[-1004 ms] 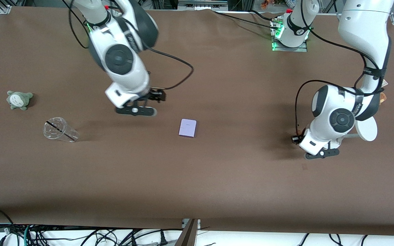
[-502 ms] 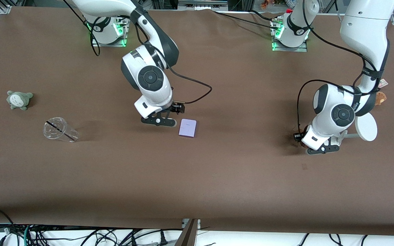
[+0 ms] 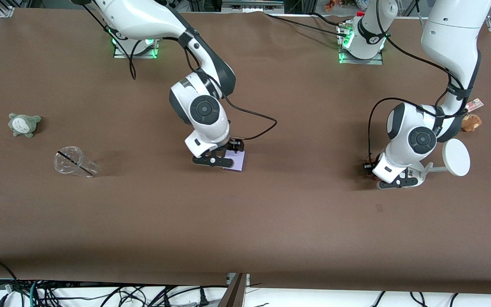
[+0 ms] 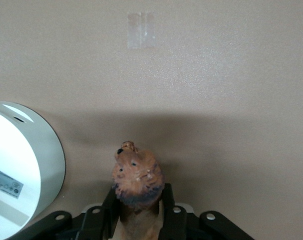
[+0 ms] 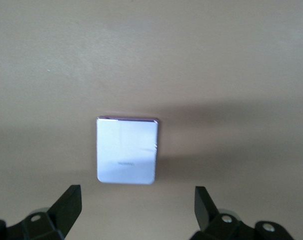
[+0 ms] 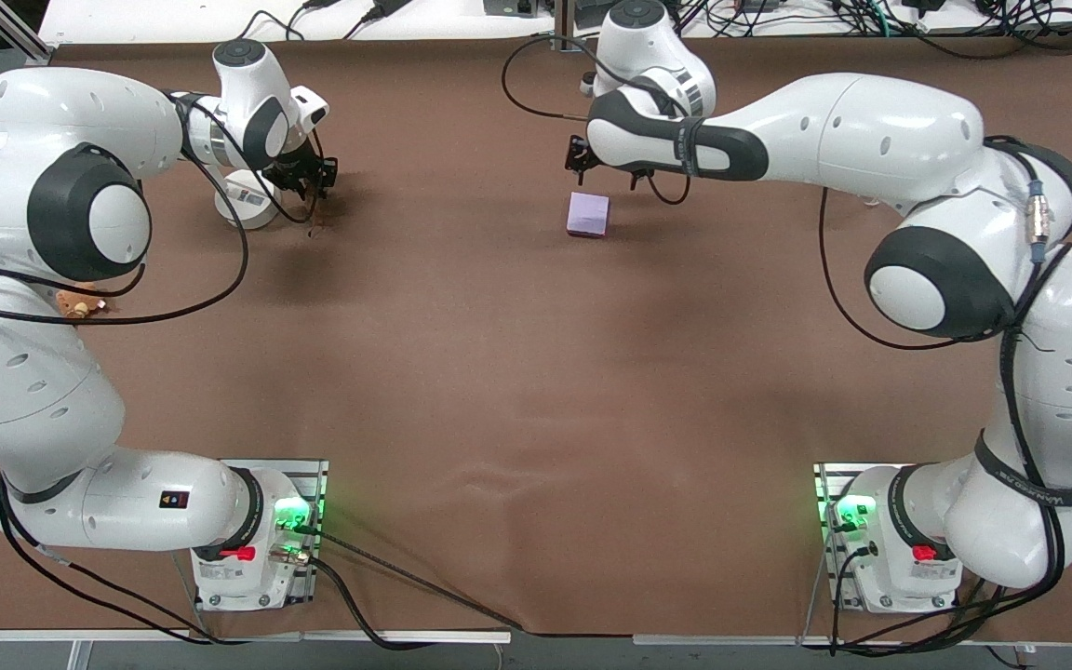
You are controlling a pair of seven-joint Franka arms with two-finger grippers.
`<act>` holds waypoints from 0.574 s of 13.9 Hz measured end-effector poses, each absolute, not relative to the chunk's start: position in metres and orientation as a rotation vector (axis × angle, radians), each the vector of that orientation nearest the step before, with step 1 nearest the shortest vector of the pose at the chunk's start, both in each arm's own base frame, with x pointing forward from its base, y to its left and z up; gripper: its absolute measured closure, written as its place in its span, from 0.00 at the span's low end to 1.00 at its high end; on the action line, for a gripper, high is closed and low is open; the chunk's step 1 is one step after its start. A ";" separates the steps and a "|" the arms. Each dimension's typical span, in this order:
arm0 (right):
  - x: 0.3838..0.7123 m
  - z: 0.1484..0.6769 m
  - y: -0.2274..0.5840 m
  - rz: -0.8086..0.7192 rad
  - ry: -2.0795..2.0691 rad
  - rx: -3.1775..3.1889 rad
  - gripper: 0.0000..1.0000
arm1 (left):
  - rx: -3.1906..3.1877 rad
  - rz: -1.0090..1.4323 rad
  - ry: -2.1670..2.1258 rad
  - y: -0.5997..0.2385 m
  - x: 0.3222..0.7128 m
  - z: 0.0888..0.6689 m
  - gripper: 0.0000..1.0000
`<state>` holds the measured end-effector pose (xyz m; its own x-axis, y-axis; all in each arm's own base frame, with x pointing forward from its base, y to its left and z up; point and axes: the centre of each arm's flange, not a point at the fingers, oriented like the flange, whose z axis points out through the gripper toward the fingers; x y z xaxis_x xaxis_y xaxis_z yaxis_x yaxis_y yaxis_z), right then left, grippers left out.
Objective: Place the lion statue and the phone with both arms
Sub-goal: 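Lower the right gripper and grasp the silver phone, then set the lion beside the lamp base while the right gripper lifts the phone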
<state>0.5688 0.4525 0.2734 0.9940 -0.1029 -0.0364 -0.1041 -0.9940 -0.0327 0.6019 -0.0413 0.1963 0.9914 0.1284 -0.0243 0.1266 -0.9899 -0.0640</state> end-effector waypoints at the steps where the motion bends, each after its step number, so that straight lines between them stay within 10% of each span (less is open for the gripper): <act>1: 0.569 0.264 0.456 0.045 0.157 -3.097 0.00 | -3.073 0.042 -0.197 -0.041 0.602 0.196 0.63; 3: 0.568 0.246 0.460 0.039 0.152 -3.091 0.00 | -3.073 0.041 -0.197 -0.041 0.601 0.197 0.61; 8: 0.564 0.220 0.467 0.041 0.137 -3.092 0.00 | -3.071 0.039 -0.189 -0.046 0.605 0.223 0.14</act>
<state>0.5637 0.4669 0.2198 0.9957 -0.0875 -0.0288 -0.0888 -0.9950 -0.0455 0.6048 -0.0462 0.2233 0.9922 0.1231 -0.0216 0.1214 -0.9904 -0.0660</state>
